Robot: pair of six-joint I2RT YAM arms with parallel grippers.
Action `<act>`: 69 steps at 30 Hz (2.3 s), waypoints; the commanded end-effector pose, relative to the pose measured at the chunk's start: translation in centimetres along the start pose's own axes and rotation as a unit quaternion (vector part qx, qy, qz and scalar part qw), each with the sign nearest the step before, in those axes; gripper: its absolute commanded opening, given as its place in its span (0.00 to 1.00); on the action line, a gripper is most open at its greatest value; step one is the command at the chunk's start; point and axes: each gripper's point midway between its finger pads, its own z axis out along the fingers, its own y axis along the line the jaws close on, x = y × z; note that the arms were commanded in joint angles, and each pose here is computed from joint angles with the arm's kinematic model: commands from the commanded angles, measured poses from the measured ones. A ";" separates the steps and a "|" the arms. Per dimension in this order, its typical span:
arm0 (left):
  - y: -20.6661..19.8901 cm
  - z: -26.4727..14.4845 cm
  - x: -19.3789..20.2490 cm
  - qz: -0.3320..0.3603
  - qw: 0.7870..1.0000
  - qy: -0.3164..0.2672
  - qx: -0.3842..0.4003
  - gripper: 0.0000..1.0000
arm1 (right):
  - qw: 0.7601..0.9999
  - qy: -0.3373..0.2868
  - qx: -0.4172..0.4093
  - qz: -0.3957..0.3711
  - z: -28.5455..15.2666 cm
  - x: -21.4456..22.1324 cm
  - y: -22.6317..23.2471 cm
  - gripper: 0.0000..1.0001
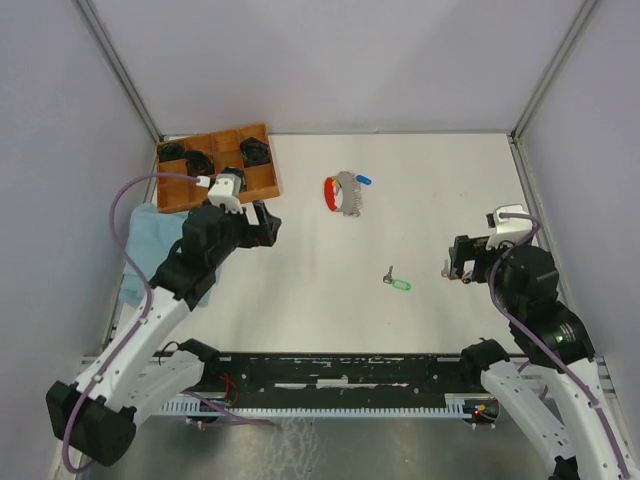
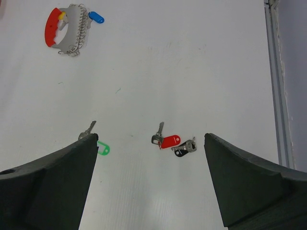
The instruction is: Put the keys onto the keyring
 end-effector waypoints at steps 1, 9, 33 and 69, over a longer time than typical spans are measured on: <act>-2.7 3.4 -2.4 -0.074 0.996 -0.017 0.041 0.99 | 0.999 -0.033 0.009 0.002 -0.5 -0.6 -0.5 1.00; -4.9 11.6 0.3 -0.130 0.987 0.025 0.089 0.99 | 0.998 -0.053 -0.030 0.004 -0.8 -0.9 0.8 1.00; -2.0 31.9 8.5 -0.171 0.970 0.152 0.082 0.72 | 0.996 -0.057 -0.064 0.000 -0.9 -0.8 2.0 1.00; -6.2 33.1 12.2 -0.279 0.914 0.209 0.207 0.28 | 0.997 -0.041 -0.064 -0.007 -0.3 -0.3 2.0 1.00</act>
